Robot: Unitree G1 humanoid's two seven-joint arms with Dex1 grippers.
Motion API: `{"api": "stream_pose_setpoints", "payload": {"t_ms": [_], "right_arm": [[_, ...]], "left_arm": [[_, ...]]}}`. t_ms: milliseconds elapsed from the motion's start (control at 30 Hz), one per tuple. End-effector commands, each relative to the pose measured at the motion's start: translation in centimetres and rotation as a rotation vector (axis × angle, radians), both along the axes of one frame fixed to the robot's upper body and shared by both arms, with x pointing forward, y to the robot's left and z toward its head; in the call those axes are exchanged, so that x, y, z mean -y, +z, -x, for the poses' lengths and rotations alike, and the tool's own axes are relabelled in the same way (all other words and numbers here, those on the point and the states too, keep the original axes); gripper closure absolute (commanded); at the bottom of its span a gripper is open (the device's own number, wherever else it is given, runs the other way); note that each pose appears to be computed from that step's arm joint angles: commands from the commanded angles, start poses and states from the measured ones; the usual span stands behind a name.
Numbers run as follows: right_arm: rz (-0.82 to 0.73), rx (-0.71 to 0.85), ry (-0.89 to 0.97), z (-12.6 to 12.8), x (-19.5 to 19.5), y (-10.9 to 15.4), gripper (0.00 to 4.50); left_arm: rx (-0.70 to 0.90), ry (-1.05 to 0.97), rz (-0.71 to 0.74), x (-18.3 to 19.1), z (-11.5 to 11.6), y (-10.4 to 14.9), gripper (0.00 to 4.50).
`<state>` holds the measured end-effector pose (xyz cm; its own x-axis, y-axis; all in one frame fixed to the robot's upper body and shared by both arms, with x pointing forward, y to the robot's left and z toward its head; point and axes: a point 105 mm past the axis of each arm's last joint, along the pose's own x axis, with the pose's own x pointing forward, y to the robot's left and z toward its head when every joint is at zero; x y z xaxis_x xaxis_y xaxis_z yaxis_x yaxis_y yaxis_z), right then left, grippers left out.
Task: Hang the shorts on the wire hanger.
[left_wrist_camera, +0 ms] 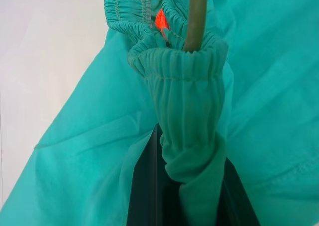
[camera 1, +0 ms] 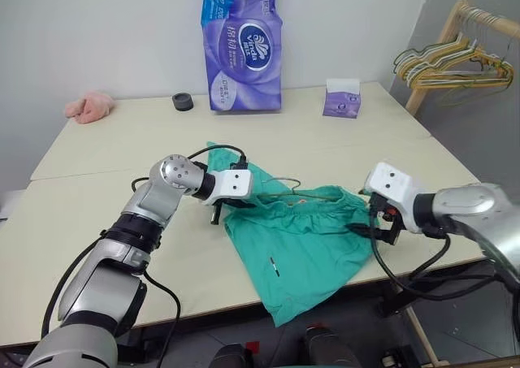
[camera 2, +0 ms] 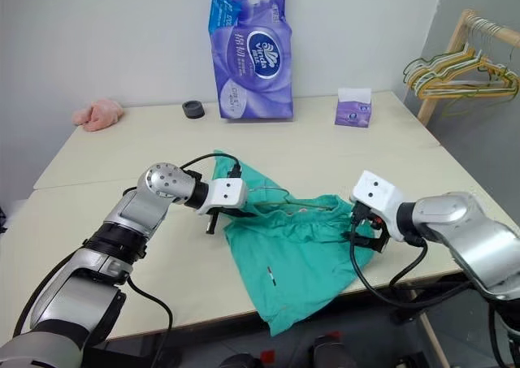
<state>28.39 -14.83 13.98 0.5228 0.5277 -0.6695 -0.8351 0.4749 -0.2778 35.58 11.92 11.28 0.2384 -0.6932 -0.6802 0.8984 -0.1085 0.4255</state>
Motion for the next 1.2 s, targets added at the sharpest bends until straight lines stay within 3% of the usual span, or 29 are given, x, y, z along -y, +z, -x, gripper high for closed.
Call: {"api": "stream_pose_setpoints", "payload": {"t_ms": [33, 200, 267, 667, 833, 1033, 1167, 1200], "right_arm": [[0.026, 0.03, 0.05, -1.1, -0.6, 0.0, 0.02], [0.059, 0.012, 0.098, -2.4, -1.2, -1.1, 0.02], [0.075, 0.003, 0.13, -2.6, -1.6, -1.3, 0.4], [0.093, 0.003, 0.207, -2.4, -2.4, -0.9, 4.46], [0.08, 0.01, 0.207, -2.2, -2.5, -0.7, 4.46], [0.075, 0.011, 0.205, -1.8, -2.3, -0.5, 4.5], [0.074, -0.009, 0.188, -1.3, -1.6, -0.6, 4.5], [0.075, -0.011, 0.183, -1.2, -1.4, -0.7, 4.5]], "left_arm": [[0.043, -0.029, 0.024, 0.6, 0.0, 1.2, 4.5], [0.045, -0.036, 0.022, 0.7, 0.0, 1.2, 4.5], [0.046, -0.04, 0.02, 0.7, 0.1, 1.2, 4.5], [0.043, -0.059, 0.044, 0.9, 0.4, 1.4, 4.5], [0.012, -0.036, 0.142, 1.8, 0.3, 2.1, 4.5], [-0.002, 0.008, 0.208, 1.7, 0.0, 2.7, 2.88], [0.009, 0.106, 0.295, -0.2, -1.6, 4.5, 1.68], [0.003, 0.112, 0.3, -0.6, -1.7, 4.7, 1.68]]}}
